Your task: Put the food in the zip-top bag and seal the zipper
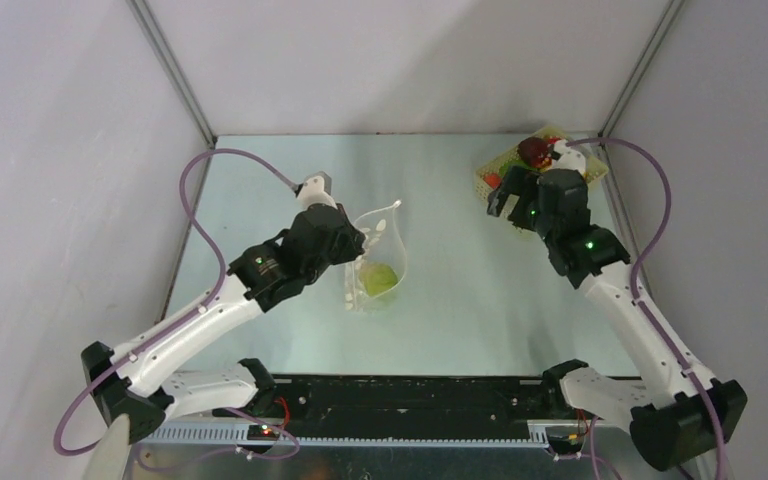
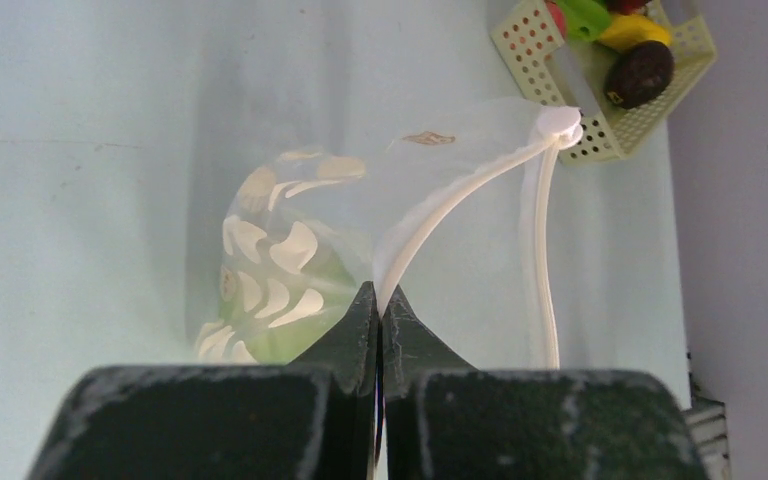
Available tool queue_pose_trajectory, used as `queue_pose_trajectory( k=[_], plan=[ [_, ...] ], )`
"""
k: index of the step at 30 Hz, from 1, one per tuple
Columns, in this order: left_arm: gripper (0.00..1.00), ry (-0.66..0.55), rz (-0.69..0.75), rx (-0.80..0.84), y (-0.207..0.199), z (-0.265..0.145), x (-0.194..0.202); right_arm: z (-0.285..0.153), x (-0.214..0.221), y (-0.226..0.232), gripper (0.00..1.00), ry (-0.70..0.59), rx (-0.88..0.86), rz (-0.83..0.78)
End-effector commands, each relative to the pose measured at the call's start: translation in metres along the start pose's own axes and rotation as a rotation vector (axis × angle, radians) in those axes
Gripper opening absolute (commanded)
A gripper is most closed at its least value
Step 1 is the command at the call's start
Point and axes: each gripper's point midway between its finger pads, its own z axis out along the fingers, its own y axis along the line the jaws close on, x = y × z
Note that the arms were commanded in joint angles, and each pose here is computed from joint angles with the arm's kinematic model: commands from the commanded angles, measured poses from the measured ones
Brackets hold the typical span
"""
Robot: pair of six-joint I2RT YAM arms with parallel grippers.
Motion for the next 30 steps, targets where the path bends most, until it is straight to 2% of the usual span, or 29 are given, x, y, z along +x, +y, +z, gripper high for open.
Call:
queue_pose_trajectory(
  k=[1, 10, 14, 19, 24, 30],
  plan=[
    [0.0, -0.053, 0.033, -0.06, 0.007, 0.003, -0.022, 0.022, -0.021, -0.027, 1.0, 0.006, 0.025, 0.045],
    [0.0, -0.053, 0.059, -0.013, 0.002, -0.003, -0.032, 0.103, -0.033, -0.097, 0.98, 0.031, 0.19, 0.152],
    [0.0, -0.089, 0.073, -0.012, 0.003, -0.01, -0.041, 0.142, -0.032, -0.103, 0.97, 0.067, 0.196, 0.139],
    [0.0, -0.114, 0.074, -0.017, 0.005, -0.014, -0.047, 0.193, -0.028, -0.104, 0.94, 0.092, 0.12, 0.15],
    [0.0, -0.141, 0.058, -0.022, 0.008, -0.013, -0.049, 0.223, -0.017, -0.107, 0.87, 0.154, 0.108, 0.15],
    [0.0, -0.137, 0.064, -0.025, 0.008, -0.011, -0.048, 0.251, 0.02, -0.111, 0.83, 0.257, 0.087, 0.209]
  ],
)
